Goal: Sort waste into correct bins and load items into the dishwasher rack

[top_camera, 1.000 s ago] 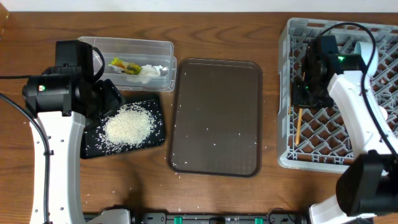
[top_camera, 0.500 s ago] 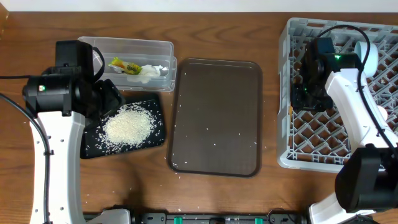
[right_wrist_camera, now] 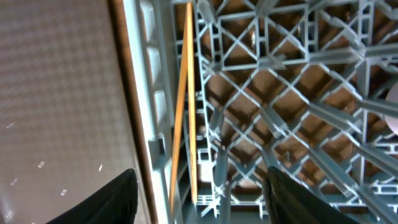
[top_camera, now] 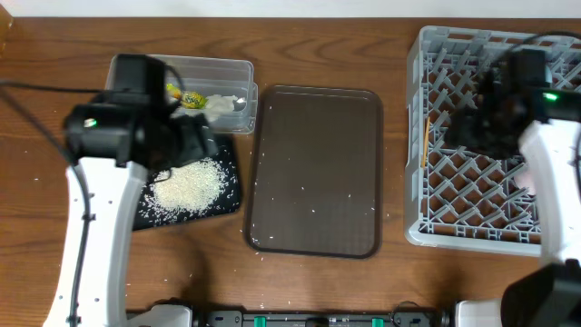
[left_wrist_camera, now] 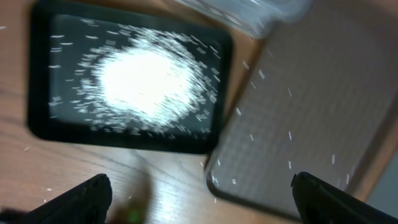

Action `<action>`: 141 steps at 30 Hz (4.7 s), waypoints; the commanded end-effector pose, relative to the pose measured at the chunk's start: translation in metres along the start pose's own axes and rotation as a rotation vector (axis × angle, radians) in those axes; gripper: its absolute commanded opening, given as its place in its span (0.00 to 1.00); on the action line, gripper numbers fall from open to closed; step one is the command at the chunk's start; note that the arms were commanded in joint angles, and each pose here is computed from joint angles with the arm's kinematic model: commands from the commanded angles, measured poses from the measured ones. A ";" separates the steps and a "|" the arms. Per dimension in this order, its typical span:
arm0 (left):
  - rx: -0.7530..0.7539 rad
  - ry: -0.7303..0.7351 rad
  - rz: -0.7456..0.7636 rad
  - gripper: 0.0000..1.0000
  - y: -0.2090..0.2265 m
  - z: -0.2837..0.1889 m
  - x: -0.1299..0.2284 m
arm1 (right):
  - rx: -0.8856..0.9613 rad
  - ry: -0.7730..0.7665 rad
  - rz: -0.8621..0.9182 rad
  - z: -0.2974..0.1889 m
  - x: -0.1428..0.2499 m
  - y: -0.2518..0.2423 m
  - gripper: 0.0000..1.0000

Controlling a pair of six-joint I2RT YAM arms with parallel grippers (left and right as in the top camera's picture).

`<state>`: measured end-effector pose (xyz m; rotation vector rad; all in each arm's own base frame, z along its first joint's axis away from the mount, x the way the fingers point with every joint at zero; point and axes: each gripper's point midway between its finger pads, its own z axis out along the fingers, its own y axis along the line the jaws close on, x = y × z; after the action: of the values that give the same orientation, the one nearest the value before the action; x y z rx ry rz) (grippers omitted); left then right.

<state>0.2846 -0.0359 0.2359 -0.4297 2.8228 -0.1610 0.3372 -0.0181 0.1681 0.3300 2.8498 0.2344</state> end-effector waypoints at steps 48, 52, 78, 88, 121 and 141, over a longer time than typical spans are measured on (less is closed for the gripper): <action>0.239 -0.574 0.166 0.99 0.030 -0.018 0.098 | -0.057 -0.487 -0.122 -0.056 0.130 -0.013 0.99; 0.239 -0.574 0.167 0.99 0.030 -0.018 0.098 | -0.058 -0.491 -0.127 -0.057 0.133 -0.012 0.99; 0.239 -0.574 0.167 0.99 0.030 -0.018 0.098 | -0.239 -1.343 -0.452 -0.054 0.096 0.039 0.99; 0.239 -0.574 0.167 0.98 0.030 -0.018 0.098 | -0.229 -1.207 -0.435 -0.013 0.104 0.032 0.99; 0.224 -0.576 0.156 0.98 0.038 -0.008 0.103 | -0.229 -1.206 -0.435 -0.013 0.104 0.032 0.99; 0.230 -1.248 0.247 0.98 0.046 0.034 0.042 | -0.229 -1.206 -0.435 -0.013 0.104 0.032 0.99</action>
<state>0.2409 -0.0082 0.1945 -0.1379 1.5768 -0.1889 0.2433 0.0324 0.1623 -0.1617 1.6180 0.1608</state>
